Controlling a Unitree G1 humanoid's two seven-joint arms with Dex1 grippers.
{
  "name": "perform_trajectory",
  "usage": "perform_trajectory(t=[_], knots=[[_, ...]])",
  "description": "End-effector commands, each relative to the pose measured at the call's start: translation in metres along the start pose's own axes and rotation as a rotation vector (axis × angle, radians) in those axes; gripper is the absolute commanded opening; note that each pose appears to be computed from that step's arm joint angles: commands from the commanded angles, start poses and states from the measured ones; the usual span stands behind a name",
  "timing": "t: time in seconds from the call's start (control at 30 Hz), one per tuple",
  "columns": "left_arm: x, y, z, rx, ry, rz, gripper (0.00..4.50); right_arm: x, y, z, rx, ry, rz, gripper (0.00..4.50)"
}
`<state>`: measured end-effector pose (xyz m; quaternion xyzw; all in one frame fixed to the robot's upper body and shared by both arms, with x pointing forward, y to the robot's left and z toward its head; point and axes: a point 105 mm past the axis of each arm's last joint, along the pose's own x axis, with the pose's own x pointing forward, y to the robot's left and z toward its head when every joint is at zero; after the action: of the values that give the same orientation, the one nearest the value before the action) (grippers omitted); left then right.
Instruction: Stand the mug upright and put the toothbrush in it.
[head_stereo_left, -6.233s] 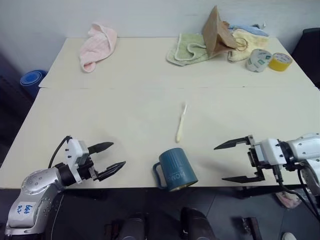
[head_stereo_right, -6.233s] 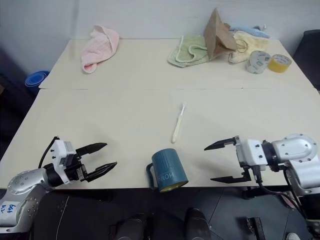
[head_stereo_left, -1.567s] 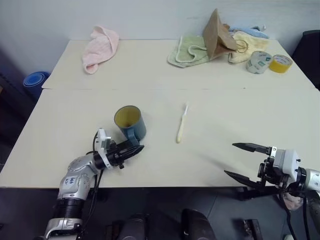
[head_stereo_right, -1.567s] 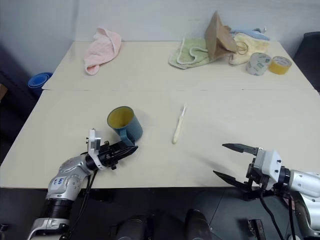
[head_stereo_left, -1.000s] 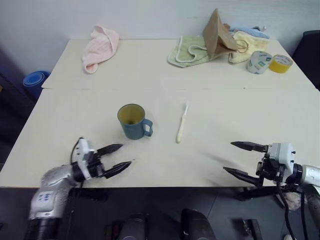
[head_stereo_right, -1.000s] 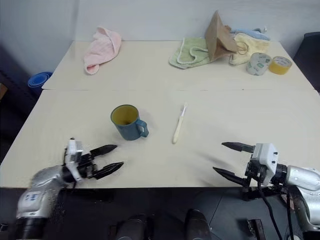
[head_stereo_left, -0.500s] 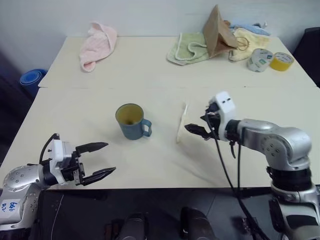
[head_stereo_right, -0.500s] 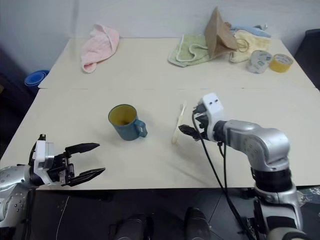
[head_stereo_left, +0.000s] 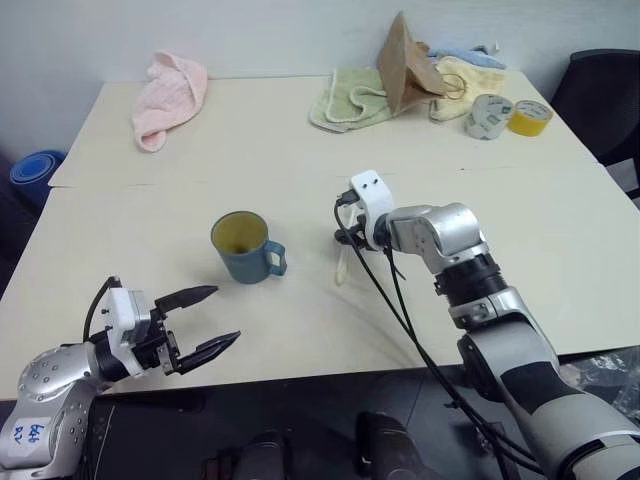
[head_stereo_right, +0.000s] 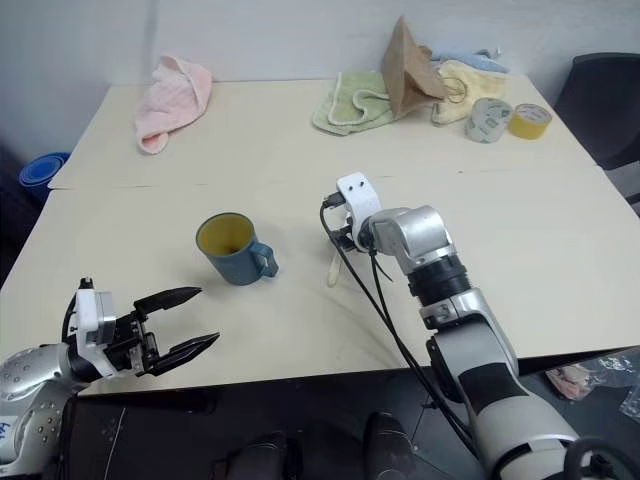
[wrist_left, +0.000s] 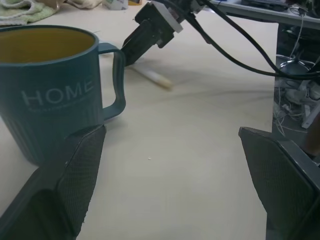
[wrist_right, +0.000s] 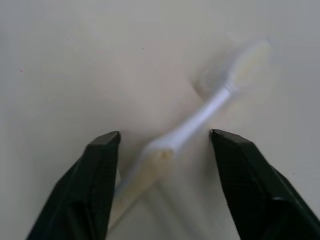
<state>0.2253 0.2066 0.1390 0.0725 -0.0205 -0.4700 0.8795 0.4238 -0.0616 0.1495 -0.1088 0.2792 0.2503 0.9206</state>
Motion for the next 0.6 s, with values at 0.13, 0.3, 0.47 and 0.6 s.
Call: perform_trajectory(t=[0.13, 0.3, 0.47, 0.6], knots=[[-0.011, 0.006, 0.012, 0.064, -0.009, 0.052, 4.5, 0.002, -0.007, -0.014, 0.008, 0.069, 0.04, 0.53], [-0.016, 0.014, 0.024, 0.037, -0.089, 0.136, 4.5, -0.017, 0.021, 0.031, -0.038, -0.209, 0.327, 0.15], [-0.024, 0.022, 0.034, -0.042, -0.201, 0.263, 4.5, -0.099, 0.066, 0.109, -0.066, -0.908, 0.715, 0.15], [-0.029, 0.025, 0.035, -0.078, -0.235, 0.338, 4.5, -0.14, 0.094, 0.129, -0.026, -1.221, 0.869, 0.15]])
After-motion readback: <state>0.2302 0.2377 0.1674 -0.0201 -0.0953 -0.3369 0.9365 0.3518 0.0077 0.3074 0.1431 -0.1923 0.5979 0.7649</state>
